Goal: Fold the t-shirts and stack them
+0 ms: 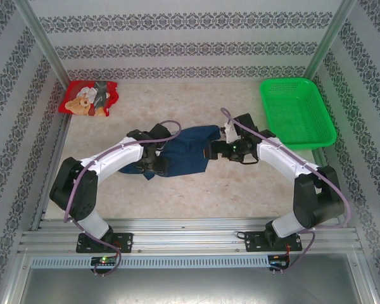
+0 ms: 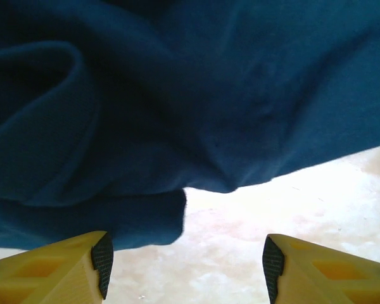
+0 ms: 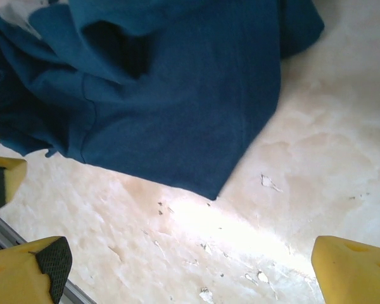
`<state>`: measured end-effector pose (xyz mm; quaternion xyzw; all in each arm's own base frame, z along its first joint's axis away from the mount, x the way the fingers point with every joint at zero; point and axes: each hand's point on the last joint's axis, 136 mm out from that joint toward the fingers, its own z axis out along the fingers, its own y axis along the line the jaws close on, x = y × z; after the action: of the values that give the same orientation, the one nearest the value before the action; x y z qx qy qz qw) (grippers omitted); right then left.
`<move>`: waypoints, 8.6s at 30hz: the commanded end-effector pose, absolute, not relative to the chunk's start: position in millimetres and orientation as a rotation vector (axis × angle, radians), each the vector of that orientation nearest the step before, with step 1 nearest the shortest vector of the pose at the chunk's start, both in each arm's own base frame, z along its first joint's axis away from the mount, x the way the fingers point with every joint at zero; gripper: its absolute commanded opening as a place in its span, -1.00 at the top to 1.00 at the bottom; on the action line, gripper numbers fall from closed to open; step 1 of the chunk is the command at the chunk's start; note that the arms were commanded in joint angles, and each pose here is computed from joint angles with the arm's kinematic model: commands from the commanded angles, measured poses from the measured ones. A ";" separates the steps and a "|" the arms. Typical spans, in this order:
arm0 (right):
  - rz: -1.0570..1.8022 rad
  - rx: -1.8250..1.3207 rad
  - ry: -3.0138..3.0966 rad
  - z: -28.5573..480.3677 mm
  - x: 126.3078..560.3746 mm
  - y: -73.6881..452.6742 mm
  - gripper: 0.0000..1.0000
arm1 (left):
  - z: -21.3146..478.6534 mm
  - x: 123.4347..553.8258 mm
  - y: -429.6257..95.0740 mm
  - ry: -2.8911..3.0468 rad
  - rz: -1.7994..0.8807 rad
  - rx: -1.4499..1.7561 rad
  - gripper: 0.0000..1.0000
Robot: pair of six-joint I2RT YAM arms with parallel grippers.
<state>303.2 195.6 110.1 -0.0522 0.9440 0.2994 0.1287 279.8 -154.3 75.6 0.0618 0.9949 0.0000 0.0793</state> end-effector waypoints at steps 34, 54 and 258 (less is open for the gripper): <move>0.914 -0.003 2.744 151.8 336.0 245.2 1.00 | 229.6 298.6 -134.5 2.588 -0.410 -0.145 1.00; 0.972 0.199 2.438 290.6 297.5 138.0 1.00 | 278.4 261.9 -34.3 2.286 -0.307 -0.529 1.00; 1.203 0.826 2.570 76.5 296.3 173.7 -0.05 | 227.3 312.7 -34.5 2.120 -0.319 -0.242 1.00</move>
<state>289.6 172.1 68.3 0.2654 0.8801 0.3845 0.0842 309.8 -31.3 219.0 -0.1088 0.8733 -0.1284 0.4572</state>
